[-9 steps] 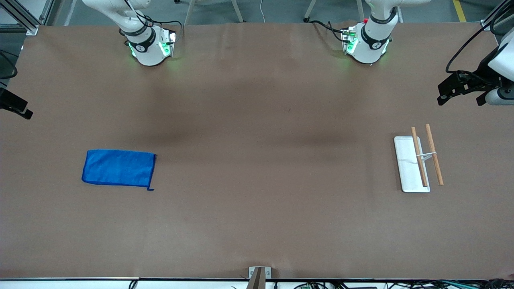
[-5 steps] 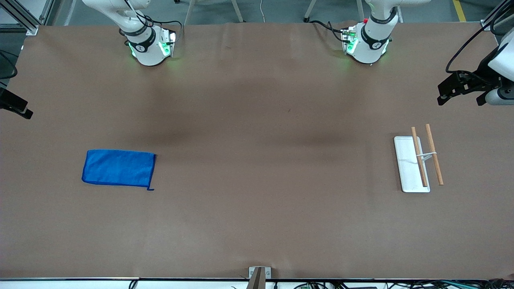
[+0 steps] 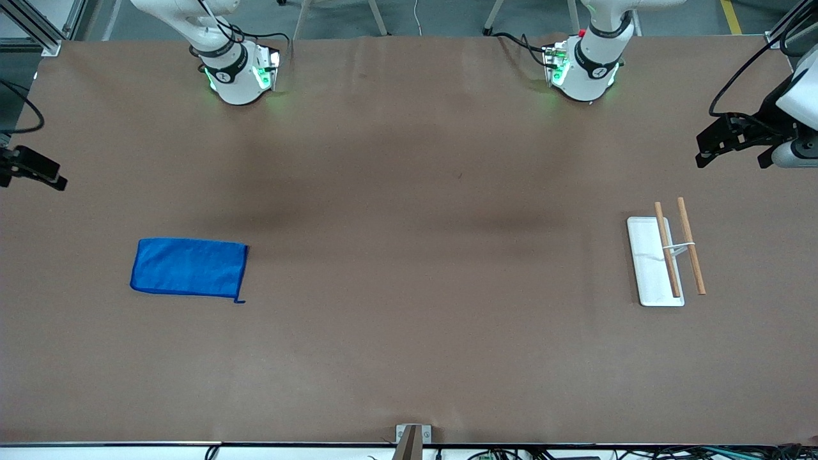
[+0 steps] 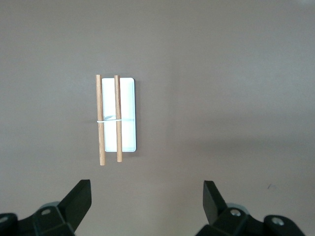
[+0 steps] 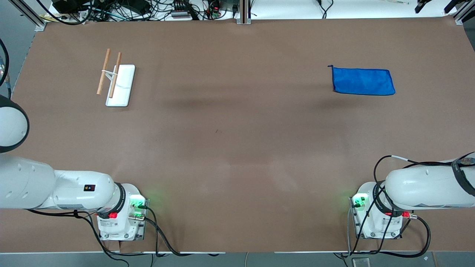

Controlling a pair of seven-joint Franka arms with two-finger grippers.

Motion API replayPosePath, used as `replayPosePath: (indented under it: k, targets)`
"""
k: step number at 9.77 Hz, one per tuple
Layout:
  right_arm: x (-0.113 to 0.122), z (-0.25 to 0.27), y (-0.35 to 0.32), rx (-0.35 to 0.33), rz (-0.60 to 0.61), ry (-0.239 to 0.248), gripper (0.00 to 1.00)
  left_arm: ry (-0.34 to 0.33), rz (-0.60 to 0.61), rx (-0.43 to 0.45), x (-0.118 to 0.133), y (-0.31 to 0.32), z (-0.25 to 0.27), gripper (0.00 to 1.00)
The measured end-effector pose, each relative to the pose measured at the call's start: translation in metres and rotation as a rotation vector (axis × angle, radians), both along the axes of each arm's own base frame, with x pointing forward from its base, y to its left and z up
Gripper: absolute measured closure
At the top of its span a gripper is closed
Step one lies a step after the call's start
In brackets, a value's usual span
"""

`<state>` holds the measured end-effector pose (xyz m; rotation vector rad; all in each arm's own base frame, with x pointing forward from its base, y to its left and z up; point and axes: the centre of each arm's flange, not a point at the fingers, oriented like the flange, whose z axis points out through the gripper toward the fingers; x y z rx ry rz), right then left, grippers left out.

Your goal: Right arm passes towel to left arm to hang

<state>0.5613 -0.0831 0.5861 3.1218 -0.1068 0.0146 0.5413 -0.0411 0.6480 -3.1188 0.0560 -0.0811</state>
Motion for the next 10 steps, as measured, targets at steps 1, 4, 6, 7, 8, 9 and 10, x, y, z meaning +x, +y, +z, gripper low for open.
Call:
replayPosePath:
  k: [1, 4, 6, 7, 8, 9, 10]
  targets:
    - [0.007, -0.03, -0.001, -0.003, 0.009, -0.005, 0.0, 0.001, 0.0, 0.0, 0.0, 0.0, 0.0, 0.0]
    - [0.016, -0.167, -0.002, -0.007, 0.11, 0.028, 0.0, 0.001, 0.0, 0.0, 0.0, 0.0, 0.0, 0.0]
    - [0.019, -0.27, -0.008, -0.021, 0.163, 0.019, 0.0, 0.002, 0.0, 0.0, 0.0, 0.0, -0.001, 0.0]
    - [0.017, -0.318, -0.01, -0.033, 0.172, -0.005, 0.0, 0.002, 0.0, 0.0, 0.0, 0.0, -0.001, 0.0]
    - [0.011, -0.361, -0.011, -0.046, 0.176, -0.034, 0.0, 0.002, 0.0, 0.0, 0.0, 0.0, -0.001, 0.0]
    - [0.005, -0.393, -0.01, -0.054, 0.179, -0.05, 0.0, 0.002, 0.0, 0.0, 0.0, 0.0, -0.001, 0.0]
    - [0.002, -0.412, -0.01, -0.058, 0.182, -0.057, 0.0, 0.002, 0.001, 0.0, 0.0, 0.0, -0.001, 0.0]
